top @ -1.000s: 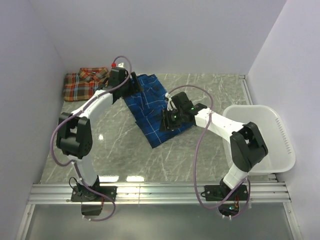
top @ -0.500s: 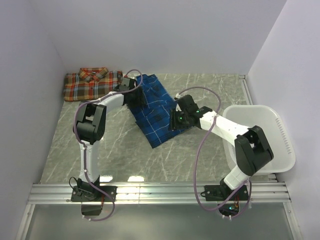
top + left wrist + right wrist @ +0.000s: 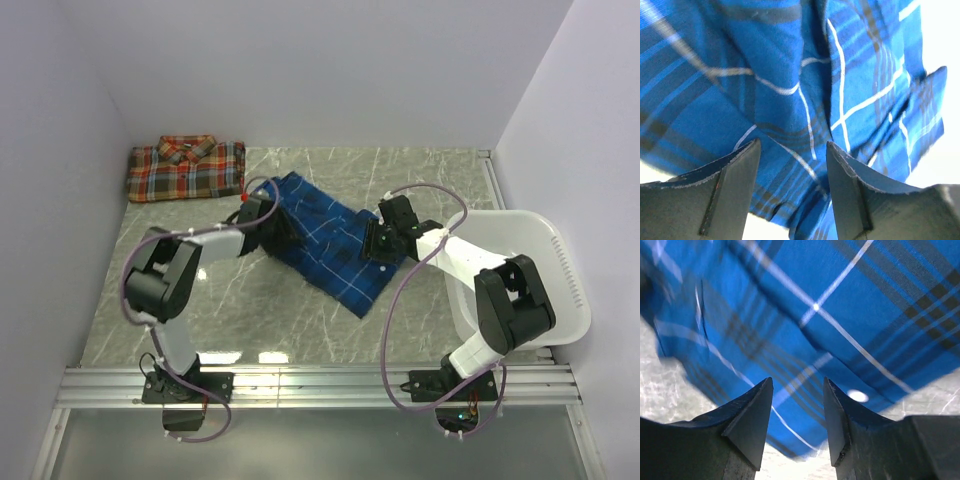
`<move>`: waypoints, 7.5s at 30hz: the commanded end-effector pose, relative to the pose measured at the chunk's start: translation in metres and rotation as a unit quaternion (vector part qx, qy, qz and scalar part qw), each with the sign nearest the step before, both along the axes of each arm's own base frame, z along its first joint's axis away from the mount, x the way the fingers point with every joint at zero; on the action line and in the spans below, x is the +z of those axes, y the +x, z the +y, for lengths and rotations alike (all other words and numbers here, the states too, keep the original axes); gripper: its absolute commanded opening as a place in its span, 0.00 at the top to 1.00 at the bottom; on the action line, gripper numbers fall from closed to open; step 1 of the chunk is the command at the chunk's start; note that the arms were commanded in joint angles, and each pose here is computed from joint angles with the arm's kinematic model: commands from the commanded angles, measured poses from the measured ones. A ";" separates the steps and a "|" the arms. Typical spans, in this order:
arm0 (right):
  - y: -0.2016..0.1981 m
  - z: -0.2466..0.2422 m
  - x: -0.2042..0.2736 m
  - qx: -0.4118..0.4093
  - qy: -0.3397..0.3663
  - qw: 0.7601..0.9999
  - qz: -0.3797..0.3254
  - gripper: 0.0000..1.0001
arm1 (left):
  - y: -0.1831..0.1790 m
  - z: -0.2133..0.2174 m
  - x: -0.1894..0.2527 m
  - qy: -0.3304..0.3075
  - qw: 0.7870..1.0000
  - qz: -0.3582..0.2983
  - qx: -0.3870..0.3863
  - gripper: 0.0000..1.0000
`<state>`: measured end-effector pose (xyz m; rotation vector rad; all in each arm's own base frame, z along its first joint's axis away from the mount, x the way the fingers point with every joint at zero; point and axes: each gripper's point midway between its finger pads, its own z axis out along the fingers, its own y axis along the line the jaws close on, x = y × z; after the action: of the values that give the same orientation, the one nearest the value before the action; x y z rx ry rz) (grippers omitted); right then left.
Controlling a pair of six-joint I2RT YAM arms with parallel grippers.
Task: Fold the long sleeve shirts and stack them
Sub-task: Fold the shirt
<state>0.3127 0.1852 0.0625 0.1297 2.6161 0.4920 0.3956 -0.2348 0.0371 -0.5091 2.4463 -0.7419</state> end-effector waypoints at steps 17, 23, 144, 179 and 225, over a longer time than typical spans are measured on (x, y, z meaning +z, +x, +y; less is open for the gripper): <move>0.013 0.031 -0.007 0.080 0.003 0.997 -0.005 0.50 | -0.092 0.066 0.052 0.074 0.991 -0.022 0.105 0.38; 0.020 0.041 -0.015 0.100 -0.014 0.995 -0.005 0.50 | -0.067 0.082 0.017 0.092 0.987 0.017 0.133 0.41; 0.078 0.081 -0.026 -0.022 0.324 0.945 0.034 0.44 | -0.132 -0.161 0.092 0.111 0.942 -0.220 -0.228 0.92; 0.140 -0.018 0.089 0.220 -0.204 0.948 -0.106 0.99 | -0.116 0.095 0.053 -0.003 0.993 -0.043 0.107 0.21; 0.050 0.162 0.077 0.236 -0.500 0.812 -0.187 0.86 | -0.109 0.076 0.005 -0.113 0.989 0.037 0.086 0.88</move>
<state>0.3648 0.3357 0.1227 -1.0018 2.1474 -0.7511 0.2818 -0.1507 0.0278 -0.8655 2.4138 -0.8656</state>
